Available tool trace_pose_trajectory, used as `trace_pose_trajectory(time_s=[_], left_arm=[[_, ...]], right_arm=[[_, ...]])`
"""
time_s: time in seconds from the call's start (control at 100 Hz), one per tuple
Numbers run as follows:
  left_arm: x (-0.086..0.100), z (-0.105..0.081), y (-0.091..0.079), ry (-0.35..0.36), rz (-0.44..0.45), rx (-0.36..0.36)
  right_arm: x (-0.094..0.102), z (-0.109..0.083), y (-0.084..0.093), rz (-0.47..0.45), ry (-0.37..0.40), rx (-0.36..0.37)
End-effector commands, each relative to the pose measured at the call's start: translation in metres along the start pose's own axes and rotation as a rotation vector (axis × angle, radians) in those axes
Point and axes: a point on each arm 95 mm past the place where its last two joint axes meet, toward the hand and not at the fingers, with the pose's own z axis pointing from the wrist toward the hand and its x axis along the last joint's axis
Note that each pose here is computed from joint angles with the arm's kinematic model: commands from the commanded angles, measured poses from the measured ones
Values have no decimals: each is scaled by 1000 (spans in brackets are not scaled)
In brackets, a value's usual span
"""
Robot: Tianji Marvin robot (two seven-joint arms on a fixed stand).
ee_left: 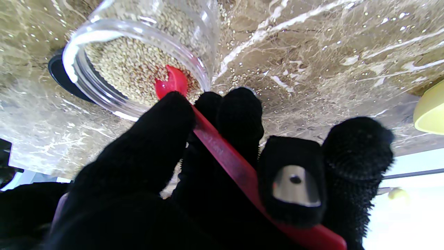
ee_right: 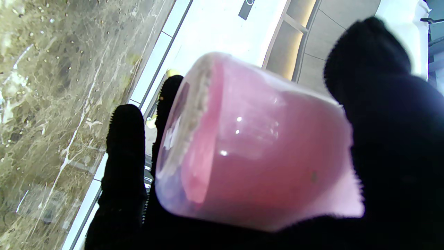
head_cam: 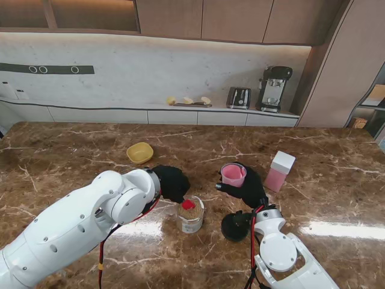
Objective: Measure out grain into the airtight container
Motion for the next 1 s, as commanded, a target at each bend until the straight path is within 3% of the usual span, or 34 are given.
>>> trace_pose_trajectory(time_s=[0.0,0.4,0.99], left_arm=[[1,2,3,4,9,-15],[9,7,5,32,24,-42],[4,9,16,35,-98,-114]], right_arm=[[-4,-3,-4,7,-14,20],[-4,-4,-4,8,-14,21],[-5,-4,-5,9,-20,21]])
